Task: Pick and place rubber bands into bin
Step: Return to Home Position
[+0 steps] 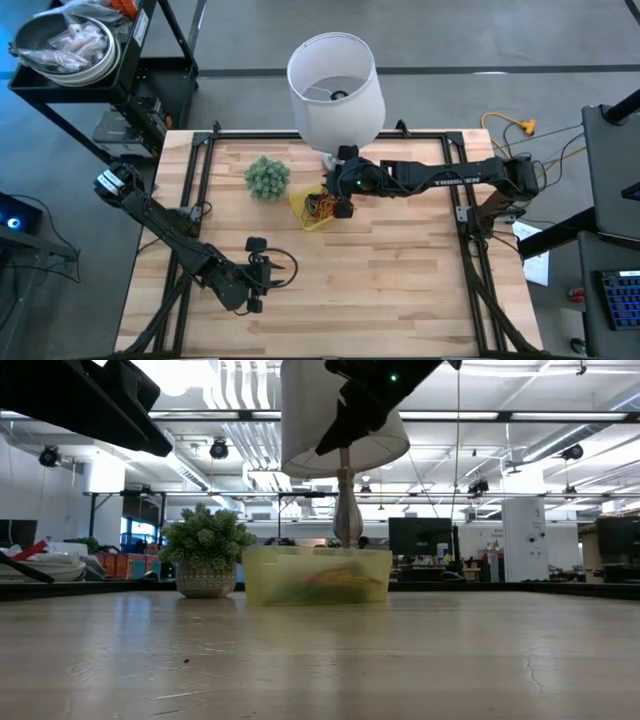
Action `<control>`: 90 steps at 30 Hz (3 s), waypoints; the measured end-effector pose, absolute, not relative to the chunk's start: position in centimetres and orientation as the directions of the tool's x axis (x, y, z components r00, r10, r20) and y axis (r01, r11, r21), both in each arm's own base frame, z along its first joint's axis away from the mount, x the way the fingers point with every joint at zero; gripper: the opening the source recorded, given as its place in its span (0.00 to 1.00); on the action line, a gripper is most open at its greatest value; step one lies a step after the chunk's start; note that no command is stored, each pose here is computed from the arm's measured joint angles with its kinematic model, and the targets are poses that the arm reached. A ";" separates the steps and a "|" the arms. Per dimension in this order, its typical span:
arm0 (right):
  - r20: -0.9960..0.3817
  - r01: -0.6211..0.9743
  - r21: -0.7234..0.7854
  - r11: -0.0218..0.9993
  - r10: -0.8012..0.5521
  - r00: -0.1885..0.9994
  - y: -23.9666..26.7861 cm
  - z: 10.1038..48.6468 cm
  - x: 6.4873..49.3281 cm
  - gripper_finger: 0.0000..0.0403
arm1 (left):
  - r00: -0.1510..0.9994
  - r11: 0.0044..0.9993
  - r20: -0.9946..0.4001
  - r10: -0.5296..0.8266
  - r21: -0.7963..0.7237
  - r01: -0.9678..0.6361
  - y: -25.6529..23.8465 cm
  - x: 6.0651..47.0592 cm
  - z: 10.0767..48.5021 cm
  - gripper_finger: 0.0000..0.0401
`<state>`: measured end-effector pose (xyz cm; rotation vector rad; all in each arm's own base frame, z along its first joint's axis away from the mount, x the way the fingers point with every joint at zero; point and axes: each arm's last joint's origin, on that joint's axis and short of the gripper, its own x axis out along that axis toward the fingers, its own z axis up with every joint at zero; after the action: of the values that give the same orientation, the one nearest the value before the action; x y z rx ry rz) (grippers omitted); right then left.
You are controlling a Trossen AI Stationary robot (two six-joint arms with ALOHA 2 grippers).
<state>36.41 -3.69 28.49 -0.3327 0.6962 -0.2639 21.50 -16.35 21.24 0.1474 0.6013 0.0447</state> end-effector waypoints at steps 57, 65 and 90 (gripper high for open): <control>-0.526 0.240 0.001 0.971 -0.204 0.825 4.9 23.3 16.9 0.21 | 0.917 0.999 -0.397 0.043 -0.011 -0.052 -16.7 22.9 23.1 0.33; -0.354 0.162 -0.023 0.987 -0.160 0.922 4.4 21.8 15.4 0.18 | 0.905 0.962 -0.343 0.251 0.190 -0.194 -14.8 23.7 22.9 0.33; -0.131 -0.172 -0.143 0.975 0.154 0.979 2.7 21.7 12.4 0.17 | 0.996 0.967 0.011 0.091 0.239 -0.091 -6.7 18.3 22.0 0.33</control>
<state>12.42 2.74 21.70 -0.1543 0.1192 0.1647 18.26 -6.74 21.97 0.2412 0.0004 0.0917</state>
